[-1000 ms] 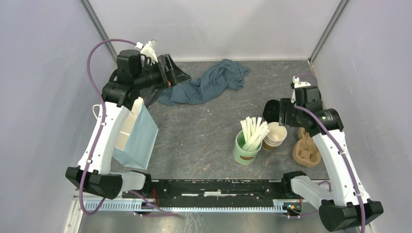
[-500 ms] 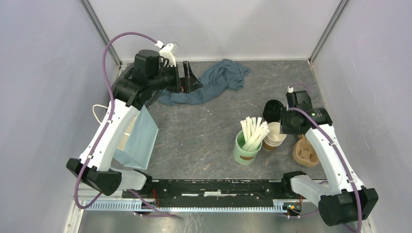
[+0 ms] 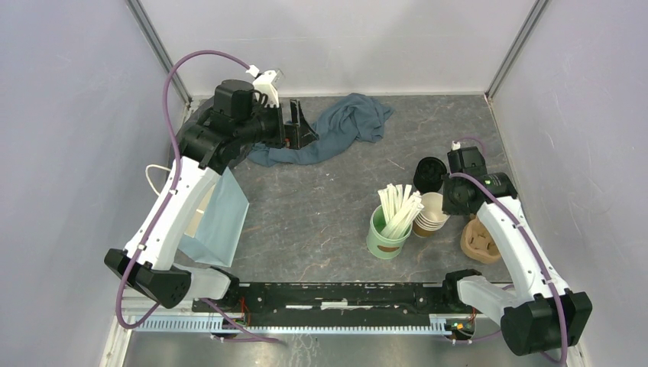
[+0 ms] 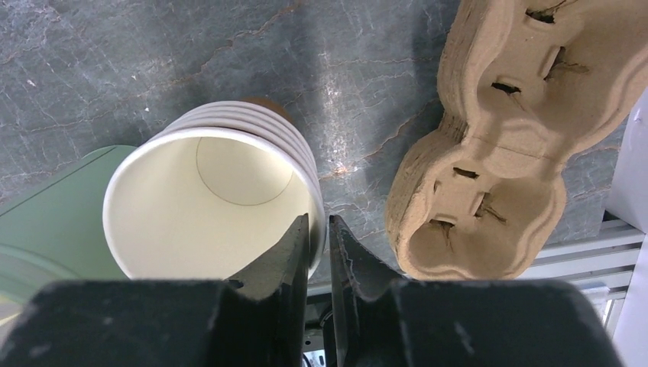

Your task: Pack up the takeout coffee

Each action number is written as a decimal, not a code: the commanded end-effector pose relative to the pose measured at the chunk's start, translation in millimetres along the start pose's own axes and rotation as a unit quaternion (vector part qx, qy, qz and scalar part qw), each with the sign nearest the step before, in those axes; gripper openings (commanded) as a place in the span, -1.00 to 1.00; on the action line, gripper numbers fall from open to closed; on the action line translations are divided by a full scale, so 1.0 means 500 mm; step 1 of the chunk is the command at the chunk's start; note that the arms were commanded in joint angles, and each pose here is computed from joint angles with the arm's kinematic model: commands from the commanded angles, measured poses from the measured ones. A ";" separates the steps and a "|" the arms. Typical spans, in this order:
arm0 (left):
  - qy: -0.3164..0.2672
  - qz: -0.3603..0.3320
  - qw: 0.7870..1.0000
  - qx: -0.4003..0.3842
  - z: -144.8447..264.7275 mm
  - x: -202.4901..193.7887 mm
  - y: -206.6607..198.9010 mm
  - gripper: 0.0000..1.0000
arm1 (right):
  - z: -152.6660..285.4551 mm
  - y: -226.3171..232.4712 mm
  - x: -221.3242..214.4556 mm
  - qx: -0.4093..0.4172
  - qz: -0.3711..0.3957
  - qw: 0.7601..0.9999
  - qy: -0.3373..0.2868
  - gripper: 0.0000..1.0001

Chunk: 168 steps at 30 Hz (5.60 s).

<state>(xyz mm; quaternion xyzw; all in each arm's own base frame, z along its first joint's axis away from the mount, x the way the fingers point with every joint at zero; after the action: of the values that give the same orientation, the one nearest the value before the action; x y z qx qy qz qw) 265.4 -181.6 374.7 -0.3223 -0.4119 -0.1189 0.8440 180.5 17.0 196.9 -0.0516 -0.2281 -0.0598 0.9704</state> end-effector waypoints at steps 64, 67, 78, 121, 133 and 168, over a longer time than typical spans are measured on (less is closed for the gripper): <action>0.071 0.018 0.995 -0.063 -0.049 -0.066 -0.025 0.99 | 0.306 -0.053 0.129 0.028 -0.033 0.974 -0.222 -1.00; 0.128 0.021 0.989 -0.066 -0.084 -0.151 -0.057 0.99 | 0.345 -0.053 0.138 0.047 -0.028 0.965 -0.255 -1.00; 0.243 0.139 0.960 -0.022 -0.203 -0.418 -0.071 0.85 | 0.426 -0.049 0.098 0.114 -0.003 0.942 -0.315 -1.00; 0.107 0.068 0.988 0.094 -0.105 -0.276 0.007 0.85 | 0.325 0.168 0.258 0.368 0.087 0.879 -0.291 -1.00; -0.133 -0.082 0.974 0.163 0.088 -0.093 0.015 0.90 | 0.054 0.406 0.229 0.240 0.228 0.937 -0.116 -1.00; -0.117 -0.143 0.975 0.125 0.024 -0.058 -0.011 0.98 | -0.009 0.429 0.205 0.201 0.238 0.946 -0.091 -0.10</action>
<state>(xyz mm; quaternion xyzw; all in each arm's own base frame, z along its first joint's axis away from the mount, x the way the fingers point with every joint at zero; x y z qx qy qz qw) 235.6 -178.4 337.9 -0.1553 -0.5332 -0.1320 0.8211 294.7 218.8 165.9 0.0735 -0.2306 0.2375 0.9408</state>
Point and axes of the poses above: each gripper's point midway between its finger pads, its own z axis back along the fingers, its own y axis along the line the jaws close on, x = y × z, the point moved 6 cm from there along z, back along the fingers, and after that the axes turned 1 degree about z, right-handed, at the moved point
